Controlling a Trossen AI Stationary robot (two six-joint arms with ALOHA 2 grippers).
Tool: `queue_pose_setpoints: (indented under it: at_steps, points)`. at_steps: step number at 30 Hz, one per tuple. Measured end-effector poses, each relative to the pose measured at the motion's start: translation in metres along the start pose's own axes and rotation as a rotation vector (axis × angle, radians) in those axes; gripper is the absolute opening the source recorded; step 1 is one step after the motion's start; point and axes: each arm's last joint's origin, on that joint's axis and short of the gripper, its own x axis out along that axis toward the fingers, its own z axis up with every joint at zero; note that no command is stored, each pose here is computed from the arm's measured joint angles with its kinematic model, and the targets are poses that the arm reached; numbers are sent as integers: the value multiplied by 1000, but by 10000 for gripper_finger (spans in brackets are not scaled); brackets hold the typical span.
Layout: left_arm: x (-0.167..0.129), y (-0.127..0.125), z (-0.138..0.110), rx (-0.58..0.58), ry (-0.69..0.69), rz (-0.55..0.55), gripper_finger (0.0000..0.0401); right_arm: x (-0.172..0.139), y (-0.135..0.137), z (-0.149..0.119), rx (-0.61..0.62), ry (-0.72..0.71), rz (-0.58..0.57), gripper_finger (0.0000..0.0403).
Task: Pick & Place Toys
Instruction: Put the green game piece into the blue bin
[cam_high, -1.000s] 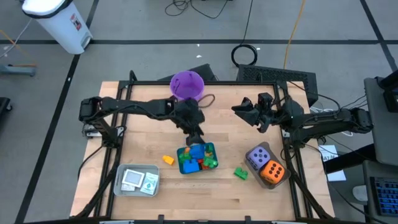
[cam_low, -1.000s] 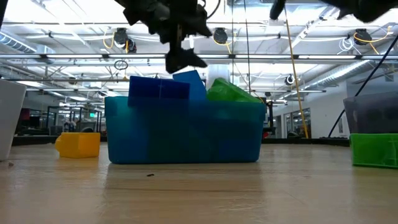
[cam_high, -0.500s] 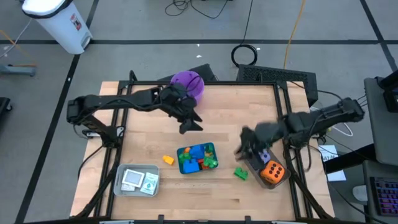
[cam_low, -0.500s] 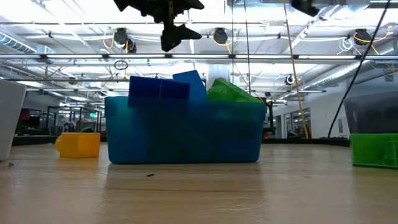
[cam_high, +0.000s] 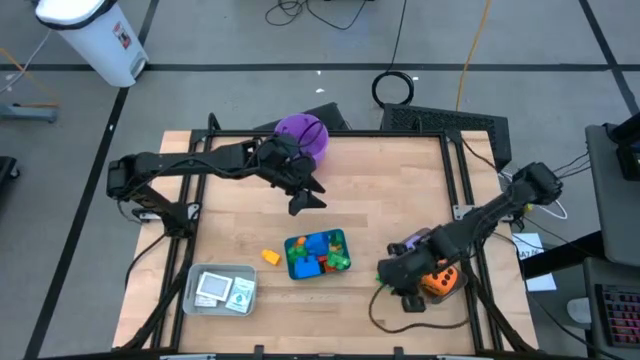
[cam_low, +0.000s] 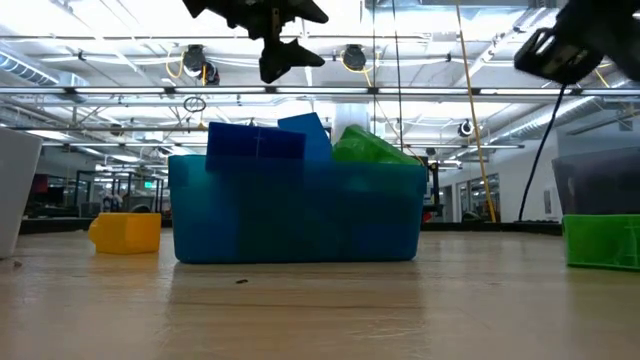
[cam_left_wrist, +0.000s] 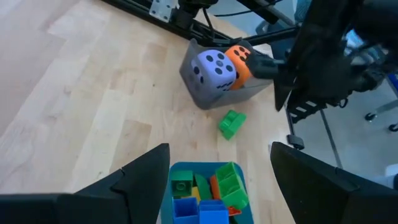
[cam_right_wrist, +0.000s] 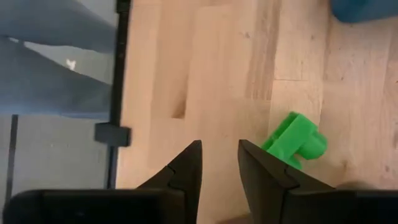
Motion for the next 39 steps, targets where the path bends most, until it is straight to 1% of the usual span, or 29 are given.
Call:
queue_pose_setpoints:
  at_steps: [2, 4, 7, 9, 12, 17, 21, 27, 32, 36, 39]
  points:
    - [0, 0, 0, -3, 0, 1, 283, 9, -4, 3, 24, 14, -14, 103]
    - [0, 0, 0, -6, 0, 1, 280, 17, -9, 5, 74, 35, -35, 116]
    - [0, -1, 0, -6, 1, 0, 275, 28, -20, 9, 152, 64, -73, 145]
    - [0, -1, 0, -6, 1, 0, 274, 32, -27, 12, 178, 71, -90, 167]
    - [0, -1, 0, -7, 1, 0, 276, 39, -37, 18, 185, 70, -103, 203]
    - [0, 0, 0, -8, 3, 1, 277, 53, -49, 19, 163, 116, -128, 254]
    - [0, 0, -1, -11, 7, 2, 274, 71, -53, 17, 130, 207, -89, 279]
    - [0, 0, -1, -13, 3, 19, 279, 90, -61, 11, 106, 297, -98, 290]
    - [0, 1, -1, -12, 1, 28, 273, 94, -65, 10, 79, 312, -117, 285]
    - [0, 1, -1, -11, 1, 28, 263, 94, -67, 9, 35, 315, -179, 272]
    - [0, 1, -1, -10, 1, 28, 256, 93, -68, 9, 13, 311, -204, 247]
